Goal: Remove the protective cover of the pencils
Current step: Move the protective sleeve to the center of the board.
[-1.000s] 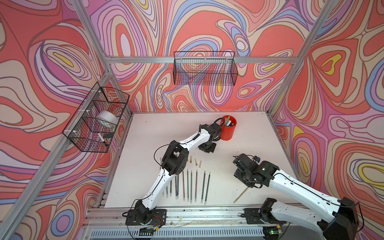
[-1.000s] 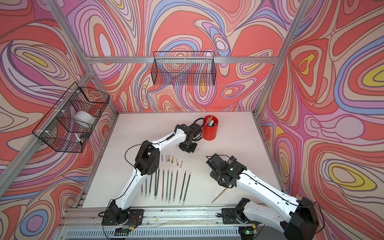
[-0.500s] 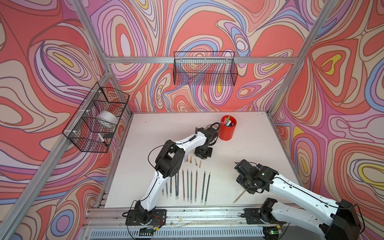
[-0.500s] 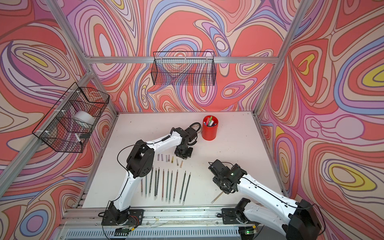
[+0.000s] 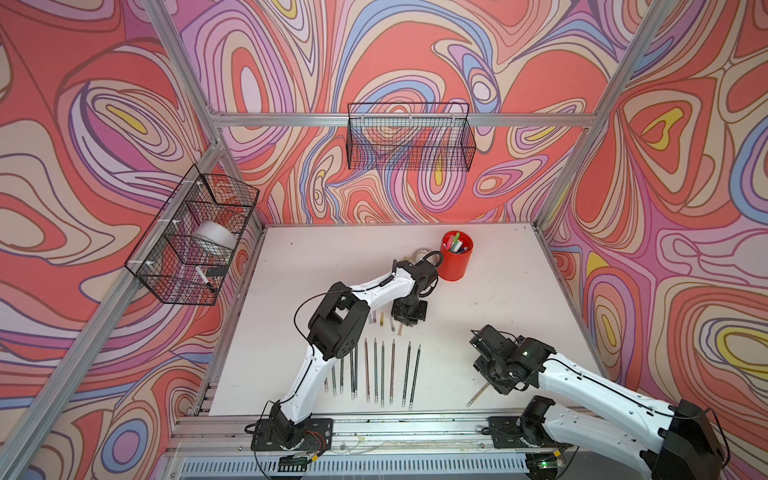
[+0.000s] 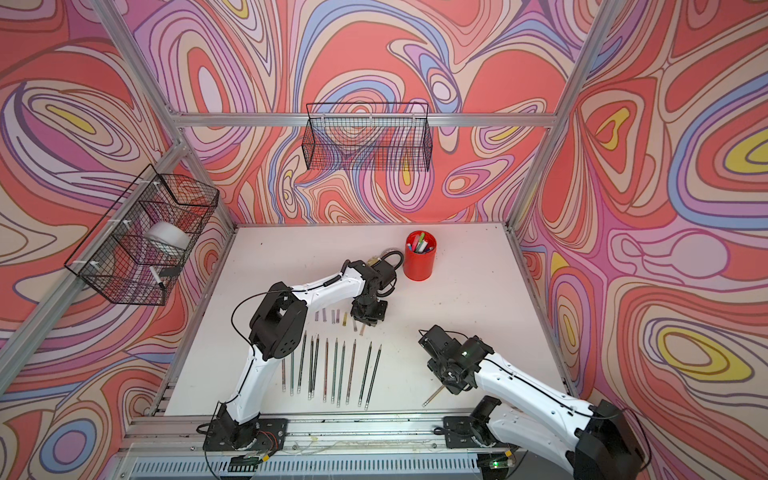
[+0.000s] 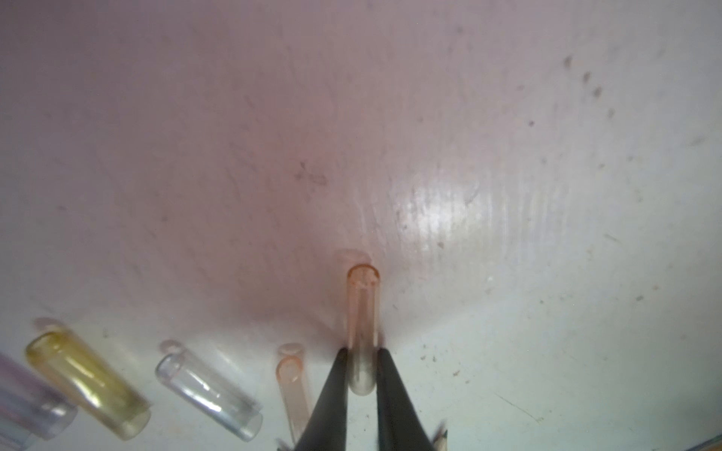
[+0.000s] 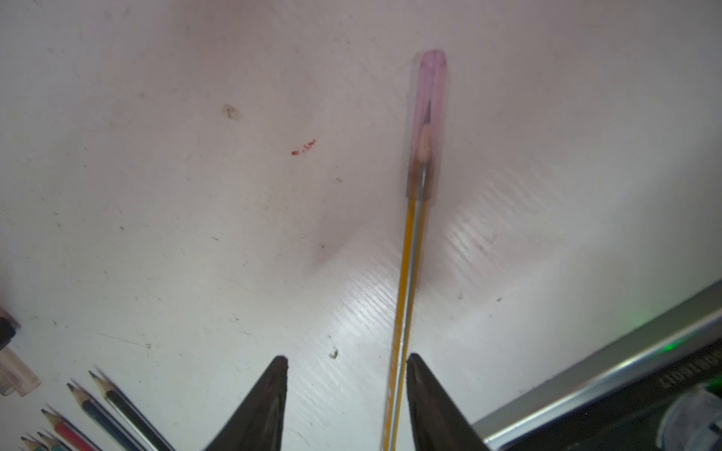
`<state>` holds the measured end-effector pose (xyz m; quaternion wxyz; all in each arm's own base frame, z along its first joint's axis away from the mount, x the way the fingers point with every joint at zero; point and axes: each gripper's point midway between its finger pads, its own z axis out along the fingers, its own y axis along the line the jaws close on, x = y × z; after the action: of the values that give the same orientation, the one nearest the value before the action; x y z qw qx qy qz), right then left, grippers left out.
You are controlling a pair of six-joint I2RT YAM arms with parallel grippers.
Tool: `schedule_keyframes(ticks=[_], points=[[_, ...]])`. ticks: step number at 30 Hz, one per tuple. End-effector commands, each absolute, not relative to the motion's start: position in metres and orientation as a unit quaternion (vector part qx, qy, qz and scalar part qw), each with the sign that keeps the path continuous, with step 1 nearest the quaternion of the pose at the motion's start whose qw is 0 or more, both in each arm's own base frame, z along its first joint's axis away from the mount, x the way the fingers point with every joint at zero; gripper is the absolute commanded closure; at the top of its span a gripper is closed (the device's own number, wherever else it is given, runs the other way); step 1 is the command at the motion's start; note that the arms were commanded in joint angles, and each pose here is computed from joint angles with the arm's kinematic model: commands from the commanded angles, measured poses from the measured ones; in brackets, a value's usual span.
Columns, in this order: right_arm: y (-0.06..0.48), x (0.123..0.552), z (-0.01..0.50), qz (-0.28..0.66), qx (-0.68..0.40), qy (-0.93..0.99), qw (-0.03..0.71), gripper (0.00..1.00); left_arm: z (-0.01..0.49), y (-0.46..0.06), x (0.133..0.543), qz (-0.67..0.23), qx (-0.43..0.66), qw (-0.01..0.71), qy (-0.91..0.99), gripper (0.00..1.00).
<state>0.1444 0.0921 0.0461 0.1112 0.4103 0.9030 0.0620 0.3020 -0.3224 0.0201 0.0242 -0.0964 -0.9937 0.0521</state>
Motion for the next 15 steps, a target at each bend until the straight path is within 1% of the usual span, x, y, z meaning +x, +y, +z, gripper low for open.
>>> schedule_keyframes(ticks=[1, 7, 15], points=[[0.096, 0.145, 0.039, 0.067, 0.419, 0.900, 0.102, 0.49, 0.033, -0.323, 0.295, 0.060, -0.084, 0.018, -0.994, 0.83], [0.097, 0.142, 0.030, 0.062, 0.423, 0.900, 0.089, 0.47, 0.024, -0.320, 0.289, 0.056, -0.073, 0.026, -0.995, 0.78], [0.088, 0.133, 0.028, 0.044, 0.433, 0.896, 0.084, 0.45, 0.021, -0.320, 0.289, 0.053, -0.075, 0.025, -0.995, 0.75]])
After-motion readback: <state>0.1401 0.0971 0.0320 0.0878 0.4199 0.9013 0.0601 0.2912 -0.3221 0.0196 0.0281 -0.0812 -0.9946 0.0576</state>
